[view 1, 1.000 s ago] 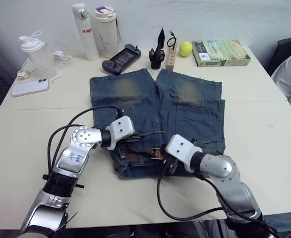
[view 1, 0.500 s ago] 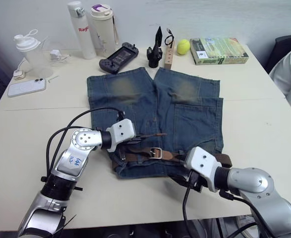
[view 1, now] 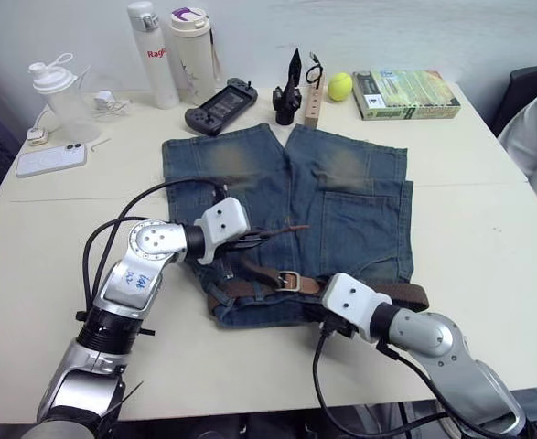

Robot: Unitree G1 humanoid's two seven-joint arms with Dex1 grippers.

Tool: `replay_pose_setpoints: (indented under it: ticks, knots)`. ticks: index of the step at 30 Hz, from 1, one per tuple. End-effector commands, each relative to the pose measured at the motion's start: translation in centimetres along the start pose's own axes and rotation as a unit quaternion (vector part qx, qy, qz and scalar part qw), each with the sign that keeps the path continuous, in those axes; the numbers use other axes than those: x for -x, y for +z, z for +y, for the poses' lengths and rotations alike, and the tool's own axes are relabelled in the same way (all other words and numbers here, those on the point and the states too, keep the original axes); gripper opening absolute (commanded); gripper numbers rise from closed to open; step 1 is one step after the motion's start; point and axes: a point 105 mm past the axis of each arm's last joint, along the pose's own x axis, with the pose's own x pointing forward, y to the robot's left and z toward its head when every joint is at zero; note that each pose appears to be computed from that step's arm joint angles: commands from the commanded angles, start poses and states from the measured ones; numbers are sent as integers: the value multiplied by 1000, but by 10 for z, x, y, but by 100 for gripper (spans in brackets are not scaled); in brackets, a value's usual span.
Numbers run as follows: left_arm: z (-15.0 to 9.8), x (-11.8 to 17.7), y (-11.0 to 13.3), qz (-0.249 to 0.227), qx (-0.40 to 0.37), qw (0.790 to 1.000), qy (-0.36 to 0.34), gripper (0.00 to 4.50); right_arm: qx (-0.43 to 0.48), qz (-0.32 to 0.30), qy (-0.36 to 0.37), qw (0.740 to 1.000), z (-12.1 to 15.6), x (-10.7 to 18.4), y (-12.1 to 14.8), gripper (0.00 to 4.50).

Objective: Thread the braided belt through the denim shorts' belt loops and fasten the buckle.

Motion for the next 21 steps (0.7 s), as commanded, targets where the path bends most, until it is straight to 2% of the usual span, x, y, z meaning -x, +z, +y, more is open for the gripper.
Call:
replay_pose_setpoints:
  ticks: [1, 3, 4, 10, 15, 18, 21]
  knots:
    - [3, 2, 6, -10, -11, 1000, 4, 0, 13, 3, -33, 999, -10, 0, 1, 309]
    - [1, 2, 4, -5, -13, 1000, 2, 0, 14, -4, -32, 999, -11, 0, 4, 259]
    - [0, 2, 3, -2, -12, 1000, 1, 0, 16, -6, -29, 999, -10, 0, 6, 248]
    - [-4, 3, -7, 23, -14, 1000, -8, 0, 22, -10, -30, 999, -13, -2, 12, 7]
    - [-4, 4, -9, 33, -18, 999, -12, 0, 24, -16, -39, 999, -18, -5, 19, 7]
    - [-8, 8, -19, 61, -30, 997, -25, 0, 49, -14, -42, 998, -22, -5, 21, 7]
    - [-9, 9, -22, 69, -20, 997, -28, 0, 48, -17, -51, 997, -27, -6, 25, 7]
